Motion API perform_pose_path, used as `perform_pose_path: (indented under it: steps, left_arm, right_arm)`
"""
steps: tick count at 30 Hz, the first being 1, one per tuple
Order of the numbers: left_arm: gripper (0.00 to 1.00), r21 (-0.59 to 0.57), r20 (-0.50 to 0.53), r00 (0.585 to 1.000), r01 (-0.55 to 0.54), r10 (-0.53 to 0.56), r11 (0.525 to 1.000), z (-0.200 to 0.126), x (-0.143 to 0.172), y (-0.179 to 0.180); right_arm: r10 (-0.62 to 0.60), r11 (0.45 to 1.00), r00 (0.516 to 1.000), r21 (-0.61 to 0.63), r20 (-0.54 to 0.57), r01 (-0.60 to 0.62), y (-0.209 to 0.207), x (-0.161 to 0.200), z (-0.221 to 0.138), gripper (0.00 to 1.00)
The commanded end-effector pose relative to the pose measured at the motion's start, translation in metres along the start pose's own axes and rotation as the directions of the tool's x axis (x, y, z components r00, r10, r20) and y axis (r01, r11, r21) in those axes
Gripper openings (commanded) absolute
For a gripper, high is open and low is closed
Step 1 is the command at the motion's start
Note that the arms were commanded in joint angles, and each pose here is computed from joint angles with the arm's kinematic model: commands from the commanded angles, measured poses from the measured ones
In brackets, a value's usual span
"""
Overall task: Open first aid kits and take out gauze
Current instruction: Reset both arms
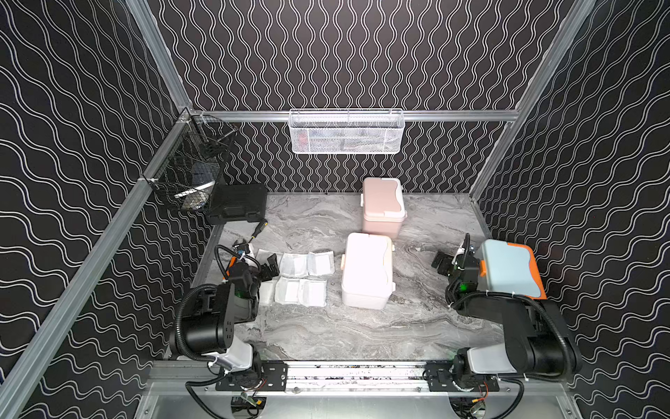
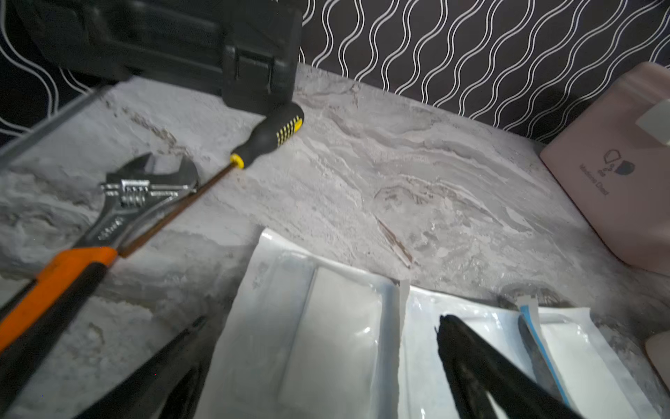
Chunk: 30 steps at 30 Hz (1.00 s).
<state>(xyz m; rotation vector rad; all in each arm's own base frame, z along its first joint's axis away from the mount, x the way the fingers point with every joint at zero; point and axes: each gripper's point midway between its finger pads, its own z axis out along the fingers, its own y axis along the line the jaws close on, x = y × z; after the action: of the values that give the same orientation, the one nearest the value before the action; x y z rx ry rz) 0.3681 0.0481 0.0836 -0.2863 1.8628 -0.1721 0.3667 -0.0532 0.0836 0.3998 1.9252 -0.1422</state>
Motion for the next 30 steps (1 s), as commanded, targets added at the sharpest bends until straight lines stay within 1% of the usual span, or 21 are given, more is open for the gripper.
perform_pose_path:
  steps: [1, 3, 6, 7, 8, 9, 10, 11, 12, 14, 15, 16, 17, 19, 22, 24, 26, 28, 30]
  left_arm:
    - [0.99, -0.011, 0.079, 0.995, -0.057, 0.057, 0.998, 0.0, -0.021, -0.002]
    - [0.99, -0.003, 0.074, 0.995, -0.074, 0.074, 0.997, 0.002, -0.021, -0.006]
    - [0.99, 0.037, 0.066, 0.986, -0.157, 0.154, 0.987, 0.004, -0.011, -0.025]
    - [0.99, 0.022, 0.075, 0.98, -0.185, 0.183, 0.983, 0.005, -0.007, -0.029]
    - [0.99, 0.0, 0.075, 0.979, -0.19, 0.189, 0.982, 0.006, -0.003, -0.026]
    - [0.99, -0.006, 0.075, 0.981, -0.179, 0.179, 0.984, 0.009, 0.001, -0.024]
    - [0.99, -0.002, 0.094, 0.98, -0.177, 0.176, 0.984, 0.01, -0.002, -0.025]
    - [0.99, -0.019, 0.054, 0.981, -0.183, 0.184, 0.983, 0.012, 0.003, -0.023]
    - [0.99, -0.03, 0.022, 0.98, -0.199, 0.199, 0.98, 0.017, 0.005, -0.025]
    - [0.99, -0.064, -0.016, 0.971, -0.238, 0.237, 0.969, 0.029, 0.006, -0.028]
    - [0.99, -0.054, -0.035, 0.966, -0.258, 0.257, 0.965, 0.03, 0.01, -0.037]
    - [0.99, -0.054, -0.025, 0.966, -0.259, 0.258, 0.964, 0.03, 0.009, -0.037]
    - [0.99, -0.054, -0.023, 0.966, -0.259, 0.258, 0.964, 0.03, 0.009, -0.037]
    - [0.99, -0.054, -0.024, 0.966, -0.259, 0.258, 0.964, 0.03, 0.009, -0.037]
    - [0.99, -0.049, -0.018, 0.966, -0.26, 0.259, 0.964, 0.028, 0.009, -0.038]
    - [0.99, -0.046, -0.023, 0.965, -0.263, 0.262, 0.964, 0.028, 0.009, -0.039]
    - [0.99, -0.04, -0.019, 0.964, -0.266, 0.266, 0.963, 0.028, 0.009, -0.041]
    - [0.99, -0.012, -0.029, 0.959, -0.284, 0.283, 0.959, 0.03, 0.011, -0.046]
    - [0.99, -0.009, -0.041, 0.949, -0.313, 0.312, 0.95, 0.031, 0.014, -0.053]
  right_arm:
    - [0.028, 0.996, 0.988, -0.083, 0.149, -0.016, 0.012, -0.024, -0.005, 1.0]
    - [0.024, 0.995, 0.987, -0.103, 0.16, -0.007, 0.013, -0.017, -0.007, 1.0]
    - [-0.016, 0.981, 0.984, -0.189, 0.177, 0.05, 0.028, -0.004, -0.005, 1.0]
    - [-0.017, 0.978, 0.978, -0.199, 0.208, 0.059, 0.031, -0.007, -0.004, 1.0]
    - [-0.023, 0.979, 0.978, -0.195, 0.205, 0.063, 0.031, -0.007, -0.004, 1.0]
    - [-0.036, 0.979, 0.988, -0.195, 0.15, 0.065, 0.032, -0.001, -0.002, 1.0]
    - [-0.06, 0.975, 0.994, -0.21, 0.095, 0.079, 0.037, 0.003, 0.003, 1.0]
    - [-0.098, 0.965, 0.994, -0.242, 0.047, 0.106, 0.046, 0.007, 0.01, 1.0]
    - [-0.113, 0.962, 0.993, -0.247, 0.034, 0.118, 0.051, 0.007, 0.016, 1.0]
    - [-0.071, 0.981, 0.997, -0.179, 0.033, 0.075, 0.042, 0.004, 0.028, 1.0]
    - [-0.063, 0.986, 0.998, -0.158, -0.004, 0.062, 0.038, 0.006, 0.03, 1.0]
    - [-0.064, 0.986, 0.998, -0.158, -0.027, 0.059, 0.038, 0.007, 0.03, 1.0]
    - [-0.062, 0.986, 0.998, -0.157, -0.025, 0.058, 0.037, 0.007, 0.031, 1.0]
    - [-0.06, 0.984, 0.998, -0.166, 0.021, 0.063, 0.038, 0.003, 0.031, 1.0]
    - [-0.066, 0.986, 0.998, -0.154, -0.009, 0.064, 0.036, 0.005, 0.031, 1.0]
    - [-0.066, 0.985, 0.997, -0.158, 0.033, 0.071, 0.037, 0.001, 0.028, 1.0]
    - [-0.067, 0.985, 0.997, -0.155, 0.024, 0.07, 0.036, 0.002, 0.028, 1.0]
    - [-0.068, 0.985, 0.998, -0.158, 0.012, 0.069, 0.037, 0.004, 0.029, 1.0]
    - [-0.068, 0.984, 0.997, -0.162, 0.028, 0.072, 0.037, 0.002, 0.028, 1.0]
